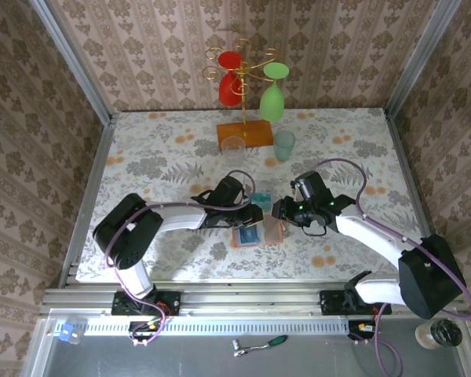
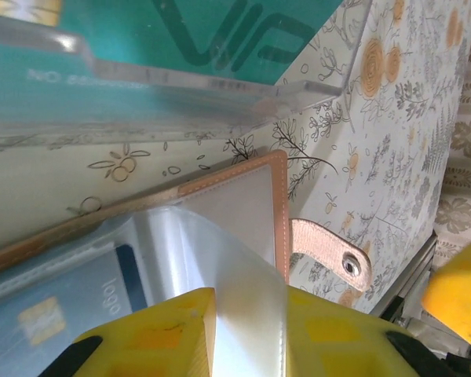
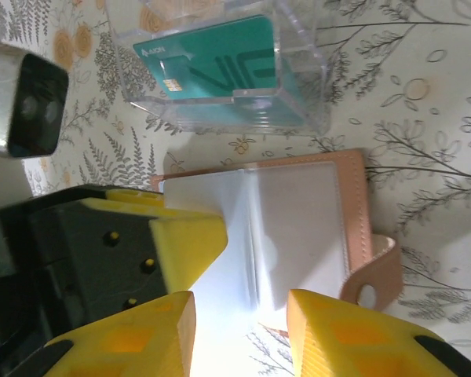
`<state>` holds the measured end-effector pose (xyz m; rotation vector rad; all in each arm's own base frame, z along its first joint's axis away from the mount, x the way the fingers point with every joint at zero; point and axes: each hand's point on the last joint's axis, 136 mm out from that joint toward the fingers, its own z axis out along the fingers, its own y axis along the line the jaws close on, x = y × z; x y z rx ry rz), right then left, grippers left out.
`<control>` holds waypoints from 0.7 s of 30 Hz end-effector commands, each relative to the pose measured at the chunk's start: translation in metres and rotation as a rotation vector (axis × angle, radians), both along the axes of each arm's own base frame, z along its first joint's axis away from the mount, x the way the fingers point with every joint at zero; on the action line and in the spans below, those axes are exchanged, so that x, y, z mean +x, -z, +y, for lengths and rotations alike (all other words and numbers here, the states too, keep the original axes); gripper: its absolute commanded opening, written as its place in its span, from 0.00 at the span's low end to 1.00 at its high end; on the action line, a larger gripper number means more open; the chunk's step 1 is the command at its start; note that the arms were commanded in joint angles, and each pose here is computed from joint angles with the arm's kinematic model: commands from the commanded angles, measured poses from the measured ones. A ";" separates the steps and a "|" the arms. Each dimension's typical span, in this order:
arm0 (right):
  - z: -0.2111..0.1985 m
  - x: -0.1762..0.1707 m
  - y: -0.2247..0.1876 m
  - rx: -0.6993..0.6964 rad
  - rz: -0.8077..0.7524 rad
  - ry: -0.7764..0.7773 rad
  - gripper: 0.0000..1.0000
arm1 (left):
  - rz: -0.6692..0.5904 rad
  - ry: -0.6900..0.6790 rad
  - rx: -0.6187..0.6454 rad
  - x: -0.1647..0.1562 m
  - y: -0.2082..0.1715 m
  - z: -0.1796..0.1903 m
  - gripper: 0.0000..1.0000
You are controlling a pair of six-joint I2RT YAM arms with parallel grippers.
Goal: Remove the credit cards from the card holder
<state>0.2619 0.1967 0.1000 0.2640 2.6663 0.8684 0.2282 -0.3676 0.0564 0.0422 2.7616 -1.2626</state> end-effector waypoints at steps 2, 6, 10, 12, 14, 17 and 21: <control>-0.015 -0.006 -0.002 -0.059 -0.002 0.004 0.37 | 0.004 0.049 -0.030 0.000 -0.003 -0.020 0.31; -0.018 -0.008 0.000 -0.061 0.003 0.004 0.37 | 0.000 0.059 -0.038 0.001 -0.006 -0.027 0.43; -0.020 -0.008 0.006 -0.078 0.016 -0.001 0.38 | -0.009 0.056 -0.035 0.002 -0.009 -0.025 0.53; -0.022 -0.008 0.012 -0.097 0.032 -0.009 0.42 | -0.013 0.052 -0.030 0.002 -0.010 -0.023 0.57; -0.023 -0.008 0.018 -0.115 0.048 -0.017 0.45 | -0.018 0.046 -0.030 0.002 -0.012 -0.021 0.58; -0.023 -0.008 0.027 -0.136 0.065 -0.027 0.46 | -0.032 0.031 -0.033 0.004 -0.015 -0.016 0.58; -0.021 -0.005 0.038 -0.146 0.087 -0.041 0.47 | -0.058 0.002 -0.040 0.007 -0.026 -0.005 0.58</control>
